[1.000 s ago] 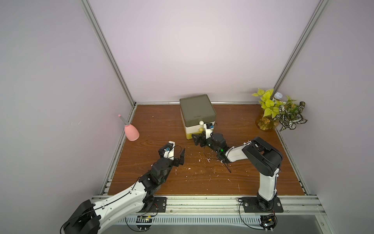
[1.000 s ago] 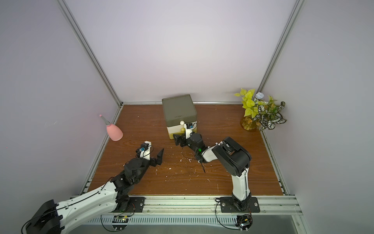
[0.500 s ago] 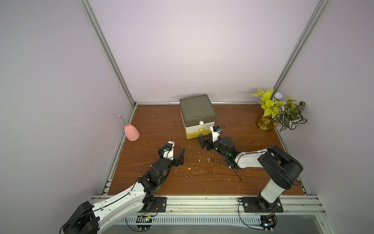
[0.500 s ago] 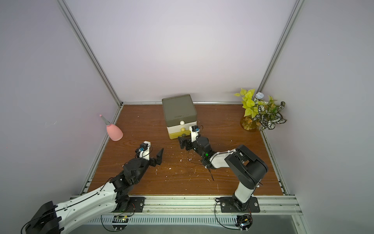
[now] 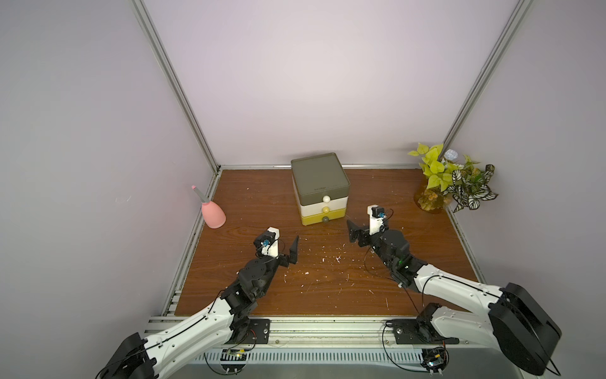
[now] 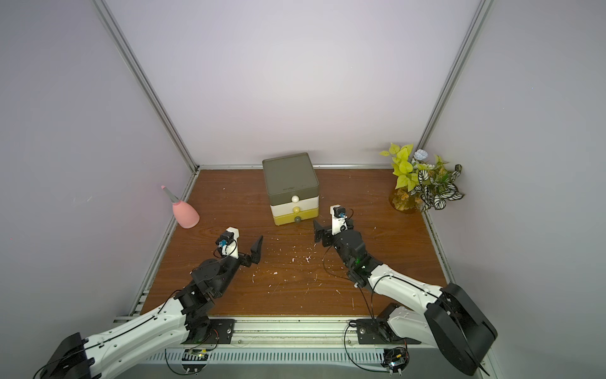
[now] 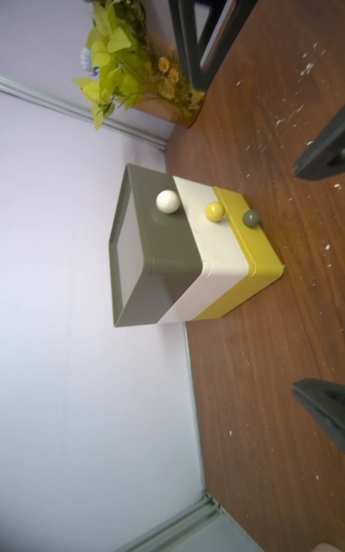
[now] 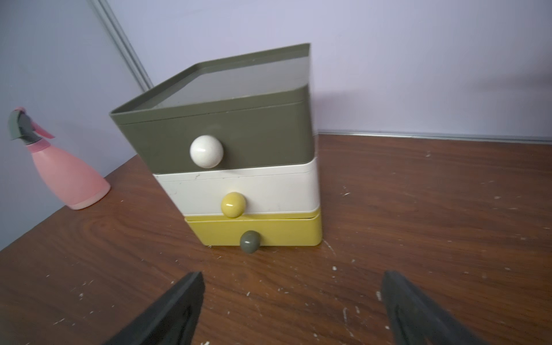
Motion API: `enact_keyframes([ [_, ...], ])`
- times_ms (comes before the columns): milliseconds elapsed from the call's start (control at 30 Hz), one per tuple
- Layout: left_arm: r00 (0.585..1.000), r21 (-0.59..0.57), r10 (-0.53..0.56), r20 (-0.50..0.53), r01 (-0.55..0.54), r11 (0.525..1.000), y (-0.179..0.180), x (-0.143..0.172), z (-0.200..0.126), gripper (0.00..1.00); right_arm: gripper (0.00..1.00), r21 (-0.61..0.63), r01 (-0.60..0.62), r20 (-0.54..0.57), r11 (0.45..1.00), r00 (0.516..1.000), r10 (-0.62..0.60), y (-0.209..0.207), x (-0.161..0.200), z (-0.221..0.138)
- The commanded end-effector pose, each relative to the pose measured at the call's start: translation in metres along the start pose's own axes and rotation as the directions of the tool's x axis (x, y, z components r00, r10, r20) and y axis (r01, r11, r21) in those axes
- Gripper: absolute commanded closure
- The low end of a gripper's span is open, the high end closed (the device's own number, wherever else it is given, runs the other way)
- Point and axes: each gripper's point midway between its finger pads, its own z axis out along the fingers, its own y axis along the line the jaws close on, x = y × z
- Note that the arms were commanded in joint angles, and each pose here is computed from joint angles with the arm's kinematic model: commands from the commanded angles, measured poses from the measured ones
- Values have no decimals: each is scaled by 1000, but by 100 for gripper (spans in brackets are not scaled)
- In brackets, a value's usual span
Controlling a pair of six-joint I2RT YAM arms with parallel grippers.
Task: Place the wired earphones into the drawer by color
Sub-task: Reset both arms
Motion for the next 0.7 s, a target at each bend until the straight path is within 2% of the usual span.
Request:
enact_keyframes([
  [0, 995, -172, 55, 80, -41, 984, 30, -22, 0, 1, 1, 178, 90, 21, 980, 995, -96, -41, -7, -16],
  [133, 992, -268, 105, 65, -84, 960, 52, -27, 7, 1, 1, 284, 118, 29, 952, 991, -131, -72, -10, -31],
  [333, 997, -374, 60, 55, -35, 927, 106, -19, 14, 1, 1, 454, 80, 44, 887, 993, -112, -121, -6, -51],
  [467, 998, -435, 48, 51, -21, 900, 135, -14, 11, 1, 1, 478, 63, 62, 876, 993, -105, -134, -3, -59],
  [667, 994, -463, 106, 13, -88, 882, 142, -10, 12, 1, 1, 469, 66, 54, 881, 993, -103, -137, -1, -57],
])
